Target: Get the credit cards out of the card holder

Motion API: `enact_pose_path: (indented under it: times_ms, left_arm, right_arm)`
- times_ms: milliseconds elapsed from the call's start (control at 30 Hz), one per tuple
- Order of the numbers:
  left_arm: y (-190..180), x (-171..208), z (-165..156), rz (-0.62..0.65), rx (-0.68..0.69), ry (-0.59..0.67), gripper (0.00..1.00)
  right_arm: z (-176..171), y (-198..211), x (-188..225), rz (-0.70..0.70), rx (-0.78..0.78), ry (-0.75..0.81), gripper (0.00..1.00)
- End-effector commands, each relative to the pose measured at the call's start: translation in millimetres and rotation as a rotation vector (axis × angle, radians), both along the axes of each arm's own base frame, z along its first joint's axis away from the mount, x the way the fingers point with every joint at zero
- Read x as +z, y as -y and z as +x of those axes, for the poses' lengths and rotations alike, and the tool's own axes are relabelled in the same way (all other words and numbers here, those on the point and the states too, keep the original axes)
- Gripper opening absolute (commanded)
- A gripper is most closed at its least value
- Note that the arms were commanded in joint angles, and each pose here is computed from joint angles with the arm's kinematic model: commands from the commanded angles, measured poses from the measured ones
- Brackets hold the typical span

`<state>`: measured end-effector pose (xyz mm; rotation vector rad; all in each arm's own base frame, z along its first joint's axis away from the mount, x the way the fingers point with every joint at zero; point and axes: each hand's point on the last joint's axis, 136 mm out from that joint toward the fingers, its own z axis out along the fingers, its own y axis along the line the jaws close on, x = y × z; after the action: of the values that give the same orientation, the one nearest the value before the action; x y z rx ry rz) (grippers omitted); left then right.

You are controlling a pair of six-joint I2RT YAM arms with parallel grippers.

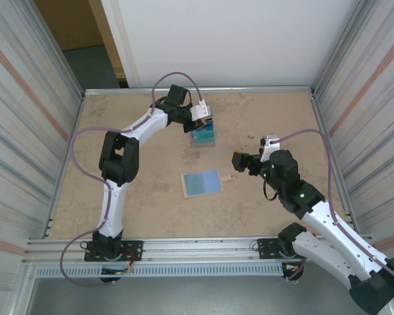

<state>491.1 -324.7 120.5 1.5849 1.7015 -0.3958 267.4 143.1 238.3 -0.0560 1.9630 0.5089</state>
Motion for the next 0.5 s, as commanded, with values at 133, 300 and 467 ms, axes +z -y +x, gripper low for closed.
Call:
enact_pose_path:
  times_ms: [133,300,467]
  left_arm:
    - [-2.8,-9.8,5.4,0.01,-0.012,-0.012,0.0]
    - [-5.9,-12.4,7.6,0.031,0.001,-0.005,0.08]
    - [-5.8,-4.8,8.2,0.026,0.008,0.007,0.26]
  right_arm:
    - [-1.6,5.8,7.1,0.025,-0.027,0.007,0.99]
    - [-2.9,5.1,4.8,0.024,-0.02,-0.001,0.99]
    - [-2.9,2.8,4.0,0.027,-0.008,-0.003,0.99]
